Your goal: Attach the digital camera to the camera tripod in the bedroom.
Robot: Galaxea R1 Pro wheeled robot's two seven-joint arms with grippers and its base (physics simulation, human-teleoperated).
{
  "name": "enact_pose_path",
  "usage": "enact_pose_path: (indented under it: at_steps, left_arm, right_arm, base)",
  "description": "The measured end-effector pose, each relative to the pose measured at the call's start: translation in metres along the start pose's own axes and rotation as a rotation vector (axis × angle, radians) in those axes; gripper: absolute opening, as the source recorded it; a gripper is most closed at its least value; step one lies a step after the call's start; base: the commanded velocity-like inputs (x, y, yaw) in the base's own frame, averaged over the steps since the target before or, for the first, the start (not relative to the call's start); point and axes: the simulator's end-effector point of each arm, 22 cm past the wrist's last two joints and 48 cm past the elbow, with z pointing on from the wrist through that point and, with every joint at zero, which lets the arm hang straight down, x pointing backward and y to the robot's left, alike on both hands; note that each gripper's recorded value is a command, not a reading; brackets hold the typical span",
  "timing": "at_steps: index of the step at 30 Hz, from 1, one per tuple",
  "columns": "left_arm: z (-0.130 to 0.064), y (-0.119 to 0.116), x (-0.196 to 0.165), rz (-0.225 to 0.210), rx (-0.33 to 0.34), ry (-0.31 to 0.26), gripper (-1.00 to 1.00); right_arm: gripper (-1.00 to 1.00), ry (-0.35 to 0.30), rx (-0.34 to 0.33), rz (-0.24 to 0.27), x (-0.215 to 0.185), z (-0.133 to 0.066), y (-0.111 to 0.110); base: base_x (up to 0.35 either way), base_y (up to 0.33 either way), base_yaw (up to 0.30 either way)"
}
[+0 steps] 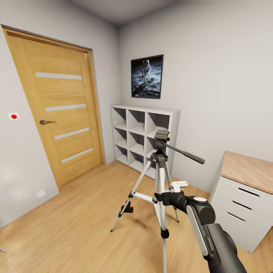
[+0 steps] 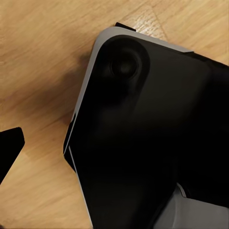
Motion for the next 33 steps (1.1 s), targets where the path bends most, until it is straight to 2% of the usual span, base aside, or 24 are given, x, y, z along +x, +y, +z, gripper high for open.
enact_pose_path:
  at_steps: [15, 33]
  left_arm:
    - [-0.016, 0.002, 0.003, 0.000, 0.000, 0.000, 1.00]
    - [-0.034, 0.004, 0.007, -0.001, 0.000, 0.000, 1.00]
  right_arm:
    - [1.00, 0.002, -0.004, -0.001, -0.011, -0.012, 0.005]
    - [1.00, -0.007, 0.028, -0.012, -0.024, -0.024, 0.002]
  base:
    - [0.000, 0.000, 0.000]
    - [0.000, 0.000, 0.000]
